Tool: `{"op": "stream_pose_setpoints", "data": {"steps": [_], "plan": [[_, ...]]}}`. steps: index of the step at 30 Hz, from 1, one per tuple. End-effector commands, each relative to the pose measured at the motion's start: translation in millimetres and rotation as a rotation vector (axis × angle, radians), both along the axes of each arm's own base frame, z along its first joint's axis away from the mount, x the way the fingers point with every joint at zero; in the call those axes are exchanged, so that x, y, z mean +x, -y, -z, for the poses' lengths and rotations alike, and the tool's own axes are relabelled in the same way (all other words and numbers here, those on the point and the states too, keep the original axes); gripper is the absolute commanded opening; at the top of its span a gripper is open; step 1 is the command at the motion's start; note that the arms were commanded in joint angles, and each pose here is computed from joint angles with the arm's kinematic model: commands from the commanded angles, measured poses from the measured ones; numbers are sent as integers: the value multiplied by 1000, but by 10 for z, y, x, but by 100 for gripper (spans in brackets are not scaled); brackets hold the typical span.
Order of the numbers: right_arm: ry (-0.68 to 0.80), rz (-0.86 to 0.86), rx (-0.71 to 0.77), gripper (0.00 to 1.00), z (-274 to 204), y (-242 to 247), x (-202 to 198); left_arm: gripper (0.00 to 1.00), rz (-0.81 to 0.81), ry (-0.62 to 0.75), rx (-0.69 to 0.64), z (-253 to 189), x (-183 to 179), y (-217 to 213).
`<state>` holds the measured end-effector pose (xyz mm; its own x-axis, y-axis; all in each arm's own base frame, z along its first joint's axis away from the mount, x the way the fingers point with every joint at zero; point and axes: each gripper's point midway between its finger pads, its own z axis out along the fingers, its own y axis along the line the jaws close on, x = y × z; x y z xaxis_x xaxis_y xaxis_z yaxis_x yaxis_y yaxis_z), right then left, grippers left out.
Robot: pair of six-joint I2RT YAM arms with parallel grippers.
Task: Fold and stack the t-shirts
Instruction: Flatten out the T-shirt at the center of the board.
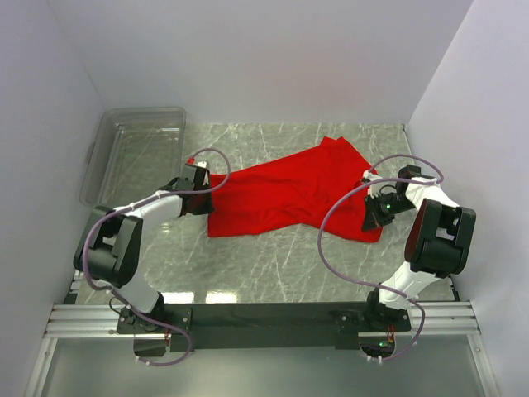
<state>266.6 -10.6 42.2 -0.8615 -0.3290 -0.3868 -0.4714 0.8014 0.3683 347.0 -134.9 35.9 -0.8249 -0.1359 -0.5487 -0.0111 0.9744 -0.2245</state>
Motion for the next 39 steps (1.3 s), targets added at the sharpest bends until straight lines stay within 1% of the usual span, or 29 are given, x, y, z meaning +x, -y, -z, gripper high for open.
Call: {"op": "stream_pose_setpoints", "data": {"steps": [1,10,11,13,16,17,18,20,23,27,29,31,32,36,39], "plan": [[40,2,7,2,-118,5,37,11,21,94,-25,-357,96,51],[87,-5,7,1,-227,7,90,13,43,153,-57,-636,9,59],[93,-5,10,1,-245,3,103,16,47,146,-57,-615,-21,57],[96,-6,12,1,-255,-4,110,17,58,135,-52,-578,-54,53],[95,-8,20,1,-257,-14,102,14,80,89,-56,-450,-140,71],[96,-10,22,1,-254,-17,99,10,88,74,-64,-416,-172,89],[95,-12,22,1,-254,-19,92,9,94,58,-67,-379,-203,95],[94,-17,22,1,-250,-24,70,1,98,25,-64,-303,-287,80],[93,-20,12,1,-225,-16,32,1,86,-28,-49,-205,-434,18],[104,-25,3,1,-220,-16,1,1,90,-78,-76,-165,-626,28],[117,-28,5,1,-238,-25,-9,1,80,-72,-78,-204,-681,2],[131,-26,6,1,-264,-20,-2,1,59,-29,-79,-327,-671,-33],[144,-27,10,1,-292,-24,6,1,36,-8,-65,-367,-648,-80],[187,-25,21,0,-409,-15,67,1,-2,108,-78,-690,-509,-105],[232,-20,29,0,-544,0,127,1,-2,181,-94,-933,-405,-88]]}}
